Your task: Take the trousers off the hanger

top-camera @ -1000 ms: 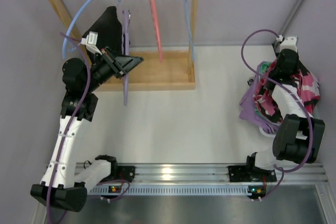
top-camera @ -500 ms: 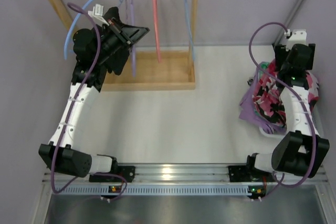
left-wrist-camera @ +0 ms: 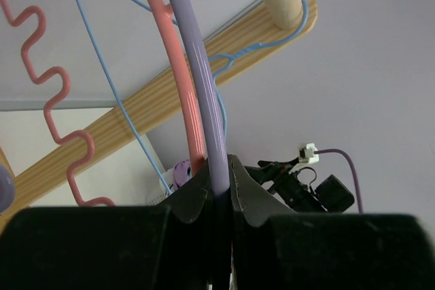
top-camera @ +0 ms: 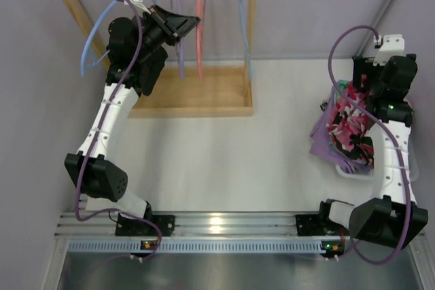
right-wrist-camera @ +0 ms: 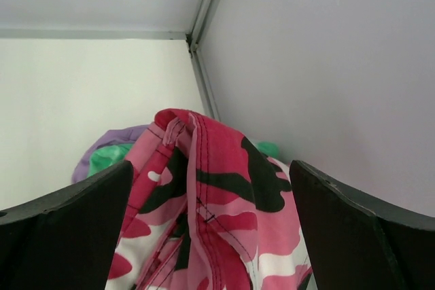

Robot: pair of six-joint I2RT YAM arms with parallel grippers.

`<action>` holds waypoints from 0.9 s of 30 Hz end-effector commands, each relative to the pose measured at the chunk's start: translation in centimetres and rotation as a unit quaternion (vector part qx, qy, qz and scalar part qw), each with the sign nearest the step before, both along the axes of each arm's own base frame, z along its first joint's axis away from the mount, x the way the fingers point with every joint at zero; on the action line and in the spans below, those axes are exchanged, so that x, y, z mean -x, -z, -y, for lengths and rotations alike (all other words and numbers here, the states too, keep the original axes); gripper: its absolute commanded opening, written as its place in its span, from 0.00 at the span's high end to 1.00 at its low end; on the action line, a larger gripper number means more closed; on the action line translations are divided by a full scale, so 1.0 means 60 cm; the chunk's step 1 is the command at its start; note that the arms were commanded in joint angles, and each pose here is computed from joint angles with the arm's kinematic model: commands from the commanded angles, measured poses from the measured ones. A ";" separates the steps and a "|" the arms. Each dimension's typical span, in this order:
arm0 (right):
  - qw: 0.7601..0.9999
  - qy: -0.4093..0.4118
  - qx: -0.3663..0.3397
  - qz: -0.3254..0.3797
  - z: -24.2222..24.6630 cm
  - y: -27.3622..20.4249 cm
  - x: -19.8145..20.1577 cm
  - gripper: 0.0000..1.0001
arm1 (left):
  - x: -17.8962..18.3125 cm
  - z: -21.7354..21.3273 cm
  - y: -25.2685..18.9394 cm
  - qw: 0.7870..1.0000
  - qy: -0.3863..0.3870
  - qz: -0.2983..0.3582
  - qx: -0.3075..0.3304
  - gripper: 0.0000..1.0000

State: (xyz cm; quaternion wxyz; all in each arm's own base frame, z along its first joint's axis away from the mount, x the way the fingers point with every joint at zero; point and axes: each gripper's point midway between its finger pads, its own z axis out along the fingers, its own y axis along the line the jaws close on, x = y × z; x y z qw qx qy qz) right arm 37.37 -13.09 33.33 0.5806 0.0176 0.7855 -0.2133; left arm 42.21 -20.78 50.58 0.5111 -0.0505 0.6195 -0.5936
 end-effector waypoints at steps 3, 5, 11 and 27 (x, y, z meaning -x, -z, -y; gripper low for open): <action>0.998 -0.029 -0.013 0.051 -0.026 -0.085 0.030 0.01 | -0.006 0.001 -0.056 0.997 -0.012 0.081 0.010 1.00; 0.998 -0.029 -0.017 0.056 -0.030 -0.095 0.038 0.01 | -0.019 0.001 -0.044 0.997 -0.017 0.073 0.009 1.00; 0.994 -0.053 -0.040 0.082 -0.056 -0.135 0.056 0.01 | -0.042 0.004 -0.020 0.998 -0.020 0.061 0.008 1.00; 0.981 -0.134 -0.050 0.129 -0.116 -0.196 0.092 0.01 | 0.024 -0.051 0.049 0.994 -0.076 0.042 -0.068 0.29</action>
